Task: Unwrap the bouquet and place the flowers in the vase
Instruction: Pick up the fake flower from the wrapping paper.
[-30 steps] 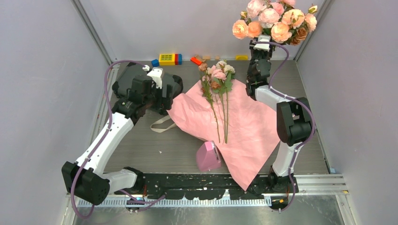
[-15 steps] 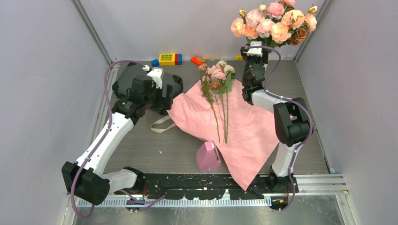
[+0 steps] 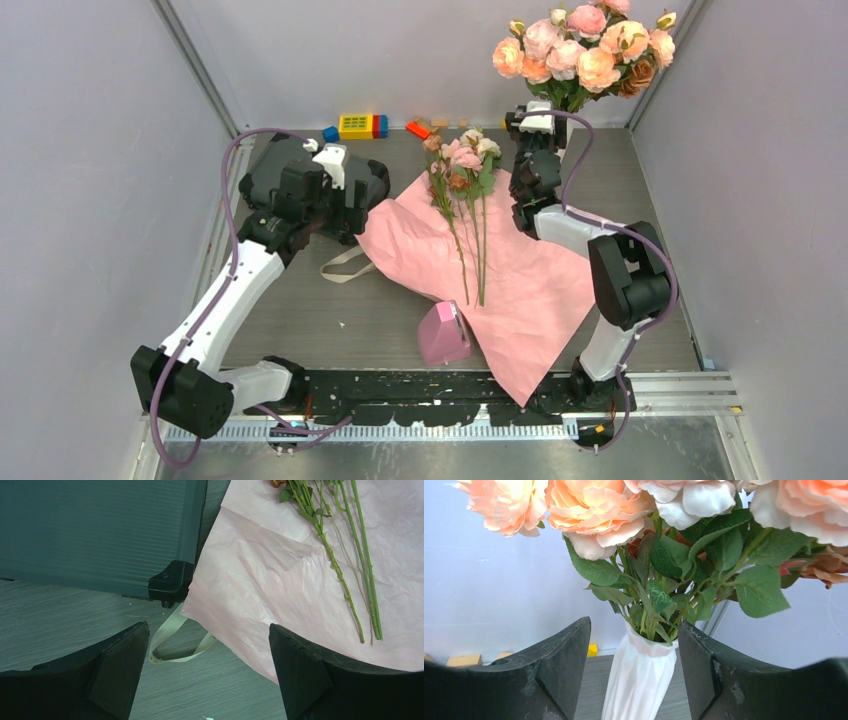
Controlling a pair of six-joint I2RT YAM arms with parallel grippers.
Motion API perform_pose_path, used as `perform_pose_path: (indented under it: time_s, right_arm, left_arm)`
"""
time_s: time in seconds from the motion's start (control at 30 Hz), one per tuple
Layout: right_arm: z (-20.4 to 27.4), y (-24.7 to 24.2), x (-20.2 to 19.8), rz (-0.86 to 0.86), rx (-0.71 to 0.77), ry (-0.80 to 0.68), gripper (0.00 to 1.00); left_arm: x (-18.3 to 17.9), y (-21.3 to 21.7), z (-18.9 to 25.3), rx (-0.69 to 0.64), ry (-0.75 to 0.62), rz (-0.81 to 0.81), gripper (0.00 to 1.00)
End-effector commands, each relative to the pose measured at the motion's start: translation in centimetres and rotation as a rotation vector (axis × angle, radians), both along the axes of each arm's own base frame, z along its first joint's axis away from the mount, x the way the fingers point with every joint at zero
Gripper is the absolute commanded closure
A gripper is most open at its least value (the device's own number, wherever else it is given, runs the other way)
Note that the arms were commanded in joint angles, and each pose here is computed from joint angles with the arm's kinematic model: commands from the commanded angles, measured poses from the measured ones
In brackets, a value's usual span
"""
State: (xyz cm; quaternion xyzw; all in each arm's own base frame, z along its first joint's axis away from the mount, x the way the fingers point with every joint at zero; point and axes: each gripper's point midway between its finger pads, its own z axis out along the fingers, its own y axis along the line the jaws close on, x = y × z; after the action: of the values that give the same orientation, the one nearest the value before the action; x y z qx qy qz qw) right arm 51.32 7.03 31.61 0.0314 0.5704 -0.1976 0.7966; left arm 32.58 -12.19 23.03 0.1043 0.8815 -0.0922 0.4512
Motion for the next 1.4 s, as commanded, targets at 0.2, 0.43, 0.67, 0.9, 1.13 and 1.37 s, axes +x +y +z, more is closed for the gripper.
perform_pose_path:
  time_s: [0.2,0.43,0.67,0.9,1.13,1.37]
  right_arm:
    - [4.5,2.2,-7.9,0.074,0.259,-0.017,0.31]
    - [-0.5,4.9,-11.9,0.243,0.42,0.303,0.28]
    - [-5.9,7.2,-14.8,0.336,0.518,0.6,0.36]
    - [-13.3,9.4,-13.7,0.329,0.577,0.773,0.44]
    - [-17.1,9.4,-10.1,0.304,0.653,0.821,0.49]
    - [-20.5,9.2,-6.7,0.287,0.673,0.883,0.52]
  left_arm:
    - [0.7,0.2,1.5,-0.023,-0.06,0.024,0.07]
    - [1.0,-0.8,0.0,-0.043,-0.006,-0.003,0.08]
    - [1.3,-0.7,-1.3,-0.024,0.029,0.004,0.08]
    - [1.5,-1.0,-2.2,-0.021,0.057,-0.001,0.08]
    - [1.3,-1.8,-2.3,-0.053,0.061,-0.034,0.08]
    - [1.4,-1.6,-2.2,-0.047,0.058,-0.026,0.08]
